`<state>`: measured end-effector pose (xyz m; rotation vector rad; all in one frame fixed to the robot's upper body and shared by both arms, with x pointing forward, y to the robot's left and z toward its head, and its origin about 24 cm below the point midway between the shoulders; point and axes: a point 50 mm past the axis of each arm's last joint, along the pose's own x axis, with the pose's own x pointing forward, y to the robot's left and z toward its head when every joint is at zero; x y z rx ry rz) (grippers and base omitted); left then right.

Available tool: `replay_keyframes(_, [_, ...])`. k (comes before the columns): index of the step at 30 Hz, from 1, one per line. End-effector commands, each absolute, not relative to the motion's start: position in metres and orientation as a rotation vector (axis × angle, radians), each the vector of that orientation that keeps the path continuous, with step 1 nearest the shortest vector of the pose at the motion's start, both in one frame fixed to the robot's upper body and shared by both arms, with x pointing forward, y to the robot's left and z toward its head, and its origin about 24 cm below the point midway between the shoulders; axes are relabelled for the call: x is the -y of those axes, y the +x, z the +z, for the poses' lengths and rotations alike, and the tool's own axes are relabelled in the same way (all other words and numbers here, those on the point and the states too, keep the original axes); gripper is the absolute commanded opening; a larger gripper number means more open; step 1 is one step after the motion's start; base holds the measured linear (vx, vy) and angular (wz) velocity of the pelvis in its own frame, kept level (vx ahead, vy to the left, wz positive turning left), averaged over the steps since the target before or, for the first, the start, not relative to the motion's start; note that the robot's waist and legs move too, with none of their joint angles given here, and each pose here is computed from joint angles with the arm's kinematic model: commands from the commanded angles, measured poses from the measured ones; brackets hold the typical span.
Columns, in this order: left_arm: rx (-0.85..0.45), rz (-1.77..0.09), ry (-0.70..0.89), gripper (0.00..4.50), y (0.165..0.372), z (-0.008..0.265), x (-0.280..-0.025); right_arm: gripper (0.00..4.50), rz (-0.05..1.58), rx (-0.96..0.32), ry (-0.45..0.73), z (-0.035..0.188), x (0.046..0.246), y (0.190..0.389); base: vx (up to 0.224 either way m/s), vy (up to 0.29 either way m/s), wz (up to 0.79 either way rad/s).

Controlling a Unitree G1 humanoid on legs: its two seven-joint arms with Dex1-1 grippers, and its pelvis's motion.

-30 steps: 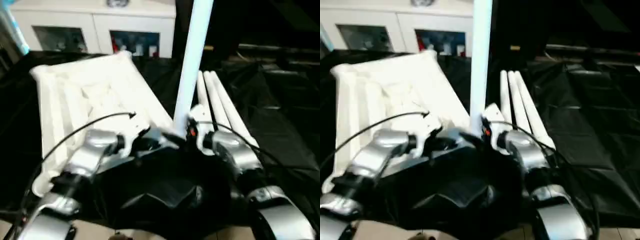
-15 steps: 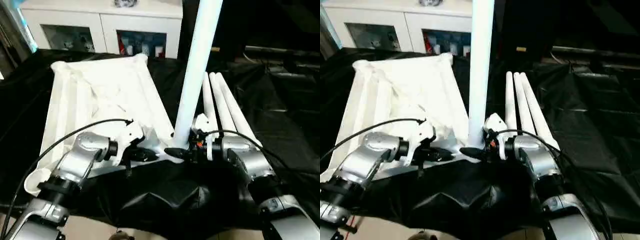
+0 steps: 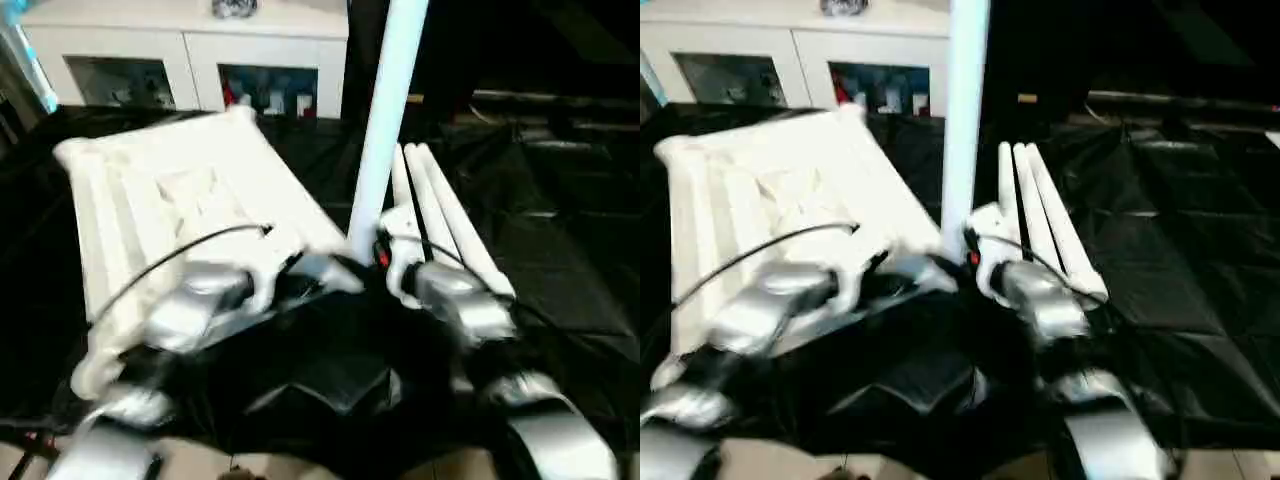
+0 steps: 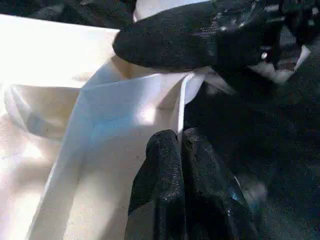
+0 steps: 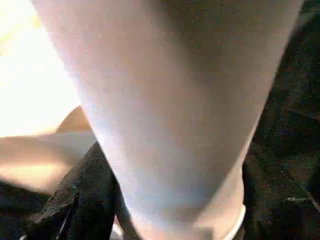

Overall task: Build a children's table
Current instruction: Rotate leg to tighten

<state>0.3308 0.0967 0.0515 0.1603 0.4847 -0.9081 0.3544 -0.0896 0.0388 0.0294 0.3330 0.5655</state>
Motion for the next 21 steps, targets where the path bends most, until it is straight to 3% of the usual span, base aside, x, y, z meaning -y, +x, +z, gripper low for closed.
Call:
replay_keyframes(1, [-0.399, -0.835, 0.147, 0.0, 0.342, 0.068, -0.087, 2.74, 0.61, -0.432, 0.023, 0.017, 0.064, 0.341, 0.0, 0.0, 0.0])
replay_keyframes(3, [-0.393, -0.858, 0.165, 0.0, 0.34, 0.068, -0.083, 2.74, 0.636, -0.424, 0.05, 0.018, 0.06, 0.341, 0.0, 0.0, 0.0])
replay_keyframes(4, [-0.395, -0.87, 0.167, 0.0, 0.338, 0.067, -0.081, 3.28, 0.646, -0.423, 0.068, 0.019, 0.059, 0.341, 0.0, 0.0, 0.0])
replay_keyframes(10, [-0.397, -0.93, 0.185, 0.0, 0.332, 0.065, -0.079, 3.71, 0.662, -0.405, 0.047, 0.021, 0.061, 0.342, 0.0, 0.0, 0.0])
replay_keyframes(18, [-0.388, -1.081, 0.233, 0.0, 0.32, 0.062, -0.087, 3.71, 0.76, -0.353, -0.007, 0.028, 0.077, 0.342, 0.0, 0.0, 0.0])
replay_keyframes(21, [-0.383, -1.171, 0.245, 0.0, 0.313, 0.063, -0.096, 3.71, 0.902, -0.321, -0.042, 0.033, 0.086, 0.335, 0.0, 0.0, 0.0])
